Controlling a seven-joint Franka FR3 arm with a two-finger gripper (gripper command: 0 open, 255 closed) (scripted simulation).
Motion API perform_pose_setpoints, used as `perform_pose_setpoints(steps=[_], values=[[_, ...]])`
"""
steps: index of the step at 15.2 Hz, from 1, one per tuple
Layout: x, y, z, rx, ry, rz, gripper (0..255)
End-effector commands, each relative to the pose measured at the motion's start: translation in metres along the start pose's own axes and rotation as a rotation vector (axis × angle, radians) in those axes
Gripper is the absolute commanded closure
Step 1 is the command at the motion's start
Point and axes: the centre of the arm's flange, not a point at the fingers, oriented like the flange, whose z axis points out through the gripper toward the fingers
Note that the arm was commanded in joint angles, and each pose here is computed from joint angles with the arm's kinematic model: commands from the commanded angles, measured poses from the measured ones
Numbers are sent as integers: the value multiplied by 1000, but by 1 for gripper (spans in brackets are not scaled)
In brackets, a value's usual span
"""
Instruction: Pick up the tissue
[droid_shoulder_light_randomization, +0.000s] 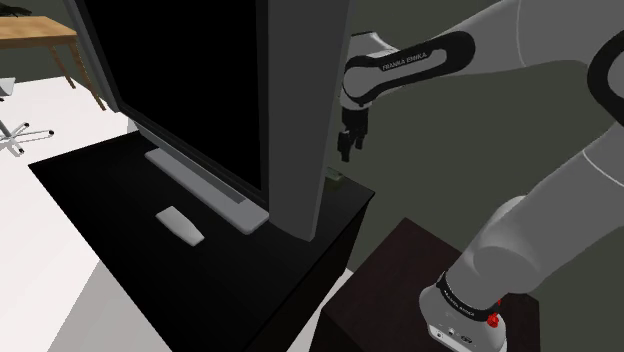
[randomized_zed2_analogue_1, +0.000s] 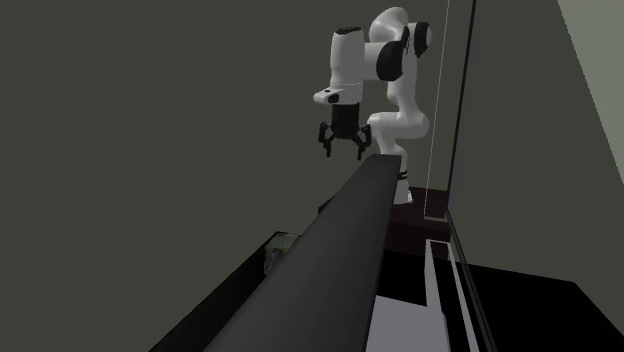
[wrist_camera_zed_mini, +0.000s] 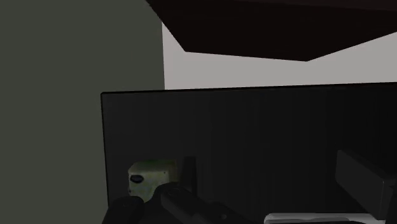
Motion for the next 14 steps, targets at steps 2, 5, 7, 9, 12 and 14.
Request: perform_pose_setpoints(steps=[2, 5, 7, 9, 12, 14], values=[[27, 16, 22, 5, -4, 3, 0], [56, 33, 44, 9, -9, 5, 0], [75, 45, 59, 12, -12, 7, 0], [94, 56, 74, 16, -15, 9, 0], [123, 73, 97, 20, -19, 11, 0], [142, 84, 112, 23, -22, 13, 0]])
